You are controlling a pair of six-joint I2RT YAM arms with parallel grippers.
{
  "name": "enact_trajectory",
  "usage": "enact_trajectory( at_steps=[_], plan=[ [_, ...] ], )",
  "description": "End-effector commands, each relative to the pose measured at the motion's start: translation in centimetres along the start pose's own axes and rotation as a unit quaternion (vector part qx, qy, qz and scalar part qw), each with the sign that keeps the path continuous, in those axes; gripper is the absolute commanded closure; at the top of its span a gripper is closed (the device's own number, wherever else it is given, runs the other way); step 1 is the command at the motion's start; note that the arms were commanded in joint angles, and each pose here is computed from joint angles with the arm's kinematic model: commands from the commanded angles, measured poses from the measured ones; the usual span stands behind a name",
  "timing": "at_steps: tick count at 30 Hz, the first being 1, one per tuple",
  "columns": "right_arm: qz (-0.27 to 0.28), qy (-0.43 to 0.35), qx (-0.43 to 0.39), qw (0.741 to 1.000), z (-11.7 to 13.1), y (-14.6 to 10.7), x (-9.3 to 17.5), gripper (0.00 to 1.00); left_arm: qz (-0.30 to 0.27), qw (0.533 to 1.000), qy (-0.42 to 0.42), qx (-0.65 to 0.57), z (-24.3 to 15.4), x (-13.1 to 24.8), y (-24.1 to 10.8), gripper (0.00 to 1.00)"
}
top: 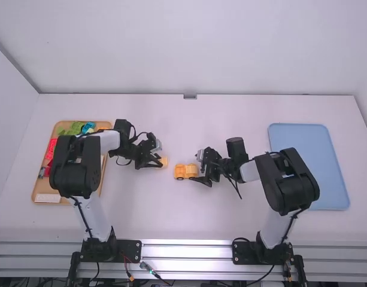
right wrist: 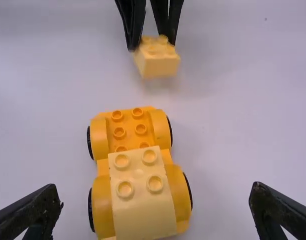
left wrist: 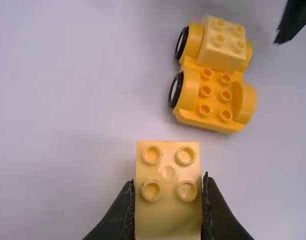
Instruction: Assemble lego blocks to make yellow taxi
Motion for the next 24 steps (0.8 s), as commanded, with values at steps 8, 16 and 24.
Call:
enact_trajectory(
  at_steps=[8, 16, 24],
  plan=[
    [-0.022, 0.025, -0.013, 0.999, -0.3, -0.5, -0.8, 0.01, -0.002, 1.0, 0.007, -0.023, -0.8, 0.5, 4.7, 0.98],
    [-0.016, 0.036, 0.001, 0.999, -0.2, -1.6, -1.9, 0.01, 0.085, 0.99, 0.062, -0.09, -3.1, -2.8, 6.6, 0.98],
    [-0.031, 0.074, -0.012, 0.997, -1.3, -2.2, -3.3, 0.01, 0.02, 0.993, 0.048, -0.107, -4.3, -3.6, 6.4, 0.98]
  ],
)
Point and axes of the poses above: each hand's point on the last joint's axis, 136 mm out from that joint toward the fingers, its own x axis back along the fingers, its own z axis along the line the jaws close on, y = z × x, the point moved 9 cm from there along x, back along the fingers, and after that the axes turned 14 degrees about -x, right-handed, at the moved point
